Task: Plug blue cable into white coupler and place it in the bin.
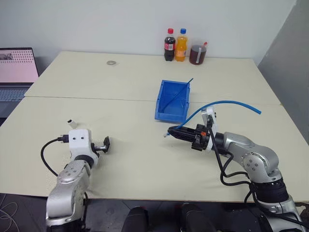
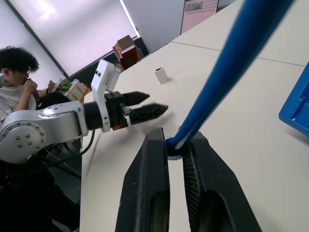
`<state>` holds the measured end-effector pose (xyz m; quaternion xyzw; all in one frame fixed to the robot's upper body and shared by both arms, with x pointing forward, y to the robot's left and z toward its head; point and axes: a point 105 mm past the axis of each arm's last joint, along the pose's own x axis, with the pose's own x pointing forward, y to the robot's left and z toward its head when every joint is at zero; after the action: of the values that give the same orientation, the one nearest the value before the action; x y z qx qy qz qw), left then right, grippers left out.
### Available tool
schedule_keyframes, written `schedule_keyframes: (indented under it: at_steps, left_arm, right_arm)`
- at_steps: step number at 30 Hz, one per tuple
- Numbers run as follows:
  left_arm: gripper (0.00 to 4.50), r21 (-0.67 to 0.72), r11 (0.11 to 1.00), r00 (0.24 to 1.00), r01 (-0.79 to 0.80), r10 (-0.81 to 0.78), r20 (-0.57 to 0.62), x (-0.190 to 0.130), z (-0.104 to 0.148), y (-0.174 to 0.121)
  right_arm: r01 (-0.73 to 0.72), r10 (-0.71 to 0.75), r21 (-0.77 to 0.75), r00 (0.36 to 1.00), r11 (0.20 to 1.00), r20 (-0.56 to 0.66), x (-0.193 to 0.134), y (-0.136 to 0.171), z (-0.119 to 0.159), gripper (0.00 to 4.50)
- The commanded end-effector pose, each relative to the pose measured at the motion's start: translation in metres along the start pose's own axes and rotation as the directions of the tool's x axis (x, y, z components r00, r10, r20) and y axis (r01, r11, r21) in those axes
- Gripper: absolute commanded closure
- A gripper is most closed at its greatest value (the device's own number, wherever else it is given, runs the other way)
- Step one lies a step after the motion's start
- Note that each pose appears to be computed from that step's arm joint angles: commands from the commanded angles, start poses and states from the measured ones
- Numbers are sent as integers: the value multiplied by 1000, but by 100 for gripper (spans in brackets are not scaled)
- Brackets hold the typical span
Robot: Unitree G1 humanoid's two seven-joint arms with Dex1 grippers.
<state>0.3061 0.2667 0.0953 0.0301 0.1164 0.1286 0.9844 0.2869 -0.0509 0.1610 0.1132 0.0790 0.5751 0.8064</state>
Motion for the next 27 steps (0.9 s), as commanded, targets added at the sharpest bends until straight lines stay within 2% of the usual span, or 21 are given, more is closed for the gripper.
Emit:
schedule_keyframes:
  at_steps: [1,12,27]
  left_arm:
    - [0,-55,982,983,-183,183,13,9,13,23]
    - [0,-174,915,931,-365,364,-41,29,20,44]
    - [0,-200,901,923,-385,381,-62,58,42,62]
  right_arm:
    - [-35,36,-49,999,998,18,2,6,10,439]
    - [-28,29,-64,999,998,16,1,7,10,439]
    - [-24,25,-68,1000,997,9,0,7,10,439]
